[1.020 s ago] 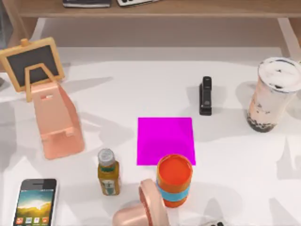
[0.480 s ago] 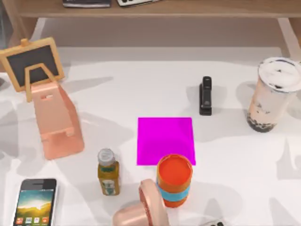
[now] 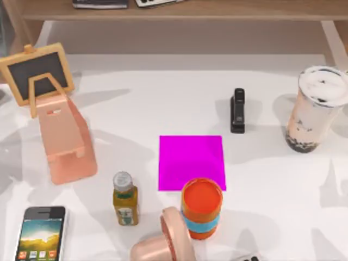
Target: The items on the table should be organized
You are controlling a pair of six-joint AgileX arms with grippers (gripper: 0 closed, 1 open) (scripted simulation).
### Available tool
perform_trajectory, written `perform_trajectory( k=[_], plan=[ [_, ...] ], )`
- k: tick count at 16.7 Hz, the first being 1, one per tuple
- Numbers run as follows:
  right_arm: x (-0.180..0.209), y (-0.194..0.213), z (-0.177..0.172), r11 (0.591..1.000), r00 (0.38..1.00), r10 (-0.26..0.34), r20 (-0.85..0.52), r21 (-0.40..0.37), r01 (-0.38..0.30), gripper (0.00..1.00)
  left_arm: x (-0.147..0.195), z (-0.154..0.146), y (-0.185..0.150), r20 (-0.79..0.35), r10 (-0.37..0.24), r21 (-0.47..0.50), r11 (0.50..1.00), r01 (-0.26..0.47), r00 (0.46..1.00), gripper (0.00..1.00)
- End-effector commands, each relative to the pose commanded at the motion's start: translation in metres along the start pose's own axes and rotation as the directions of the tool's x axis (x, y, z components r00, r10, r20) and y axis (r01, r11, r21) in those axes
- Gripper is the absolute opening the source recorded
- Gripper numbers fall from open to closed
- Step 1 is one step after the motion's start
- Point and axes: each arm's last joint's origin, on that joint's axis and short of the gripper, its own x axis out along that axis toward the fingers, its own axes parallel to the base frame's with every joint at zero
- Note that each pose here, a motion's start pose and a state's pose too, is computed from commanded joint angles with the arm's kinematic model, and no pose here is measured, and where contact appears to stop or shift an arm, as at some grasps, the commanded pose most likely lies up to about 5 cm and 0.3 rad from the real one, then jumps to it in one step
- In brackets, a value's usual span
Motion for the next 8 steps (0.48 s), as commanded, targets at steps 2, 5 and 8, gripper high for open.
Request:
perform_trajectory(
  k=[2,5,8],
  plan=[
    [0.000,0.000,0.000,1.000,1.000,0.000,0.000,0.000,0.000,1.00,-0.007,0.003,0.007,-0.025,0.016,-0.028,0.999,-0.017,1.000,0.00],
    [0.000,0.000,0.000,1.000,1.000,0.000,0.000,0.000,0.000,1.00,-0.026,0.015,0.028,-0.089,0.067,-0.118,0.990,-0.077,0.994,0.00],
    [0.000,0.000,0.000,1.000,1.000,0.000,0.000,0.000,0.000,1.00,-0.048,0.037,0.058,-0.147,0.137,-0.254,0.952,-0.171,0.980,0.00]
  ],
)
